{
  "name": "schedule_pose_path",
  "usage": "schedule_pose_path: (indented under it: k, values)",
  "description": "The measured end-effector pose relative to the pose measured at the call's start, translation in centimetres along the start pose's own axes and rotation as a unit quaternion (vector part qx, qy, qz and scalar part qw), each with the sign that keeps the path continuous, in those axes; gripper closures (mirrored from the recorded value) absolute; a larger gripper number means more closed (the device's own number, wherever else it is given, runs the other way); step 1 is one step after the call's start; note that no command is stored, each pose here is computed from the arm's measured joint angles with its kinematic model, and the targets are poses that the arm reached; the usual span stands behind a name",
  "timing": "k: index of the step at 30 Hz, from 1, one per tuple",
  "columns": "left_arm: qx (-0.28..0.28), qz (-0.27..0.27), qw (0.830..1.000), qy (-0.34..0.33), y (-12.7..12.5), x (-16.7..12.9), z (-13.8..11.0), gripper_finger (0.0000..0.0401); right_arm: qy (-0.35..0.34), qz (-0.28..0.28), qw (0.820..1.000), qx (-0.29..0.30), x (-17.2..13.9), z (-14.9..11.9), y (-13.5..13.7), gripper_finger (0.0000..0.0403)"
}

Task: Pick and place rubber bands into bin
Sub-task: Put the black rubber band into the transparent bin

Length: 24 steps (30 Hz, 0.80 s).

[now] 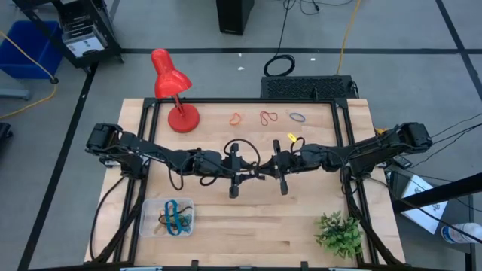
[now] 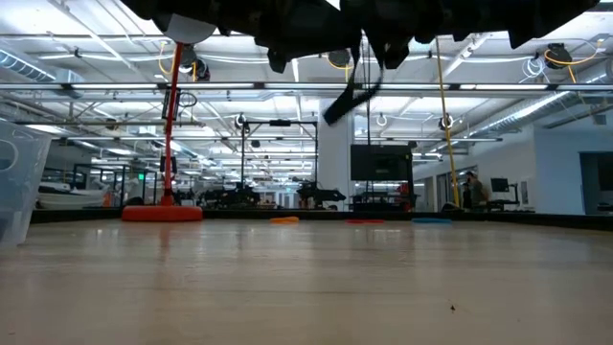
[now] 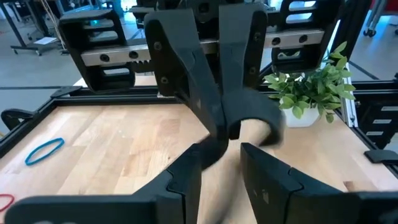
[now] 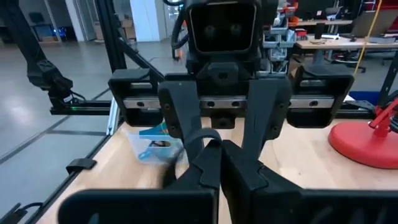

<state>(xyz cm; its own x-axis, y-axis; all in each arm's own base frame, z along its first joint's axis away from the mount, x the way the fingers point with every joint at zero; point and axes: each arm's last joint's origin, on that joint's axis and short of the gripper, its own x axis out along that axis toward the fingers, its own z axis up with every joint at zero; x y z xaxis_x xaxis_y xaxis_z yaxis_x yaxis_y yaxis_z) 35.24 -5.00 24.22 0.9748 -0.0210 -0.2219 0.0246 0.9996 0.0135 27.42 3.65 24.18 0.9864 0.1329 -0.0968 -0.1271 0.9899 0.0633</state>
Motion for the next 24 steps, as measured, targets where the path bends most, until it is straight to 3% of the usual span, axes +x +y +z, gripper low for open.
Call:
schedule_pose_path:
  k: [24]
  values:
    - [0.025, -0.001, 1.000, -0.016, -0.01, 0.01, 0.30, 0.0291, -0.010, 0.001, 1.000, -0.004, 0.01, 0.18, 0.01, 0.0403]
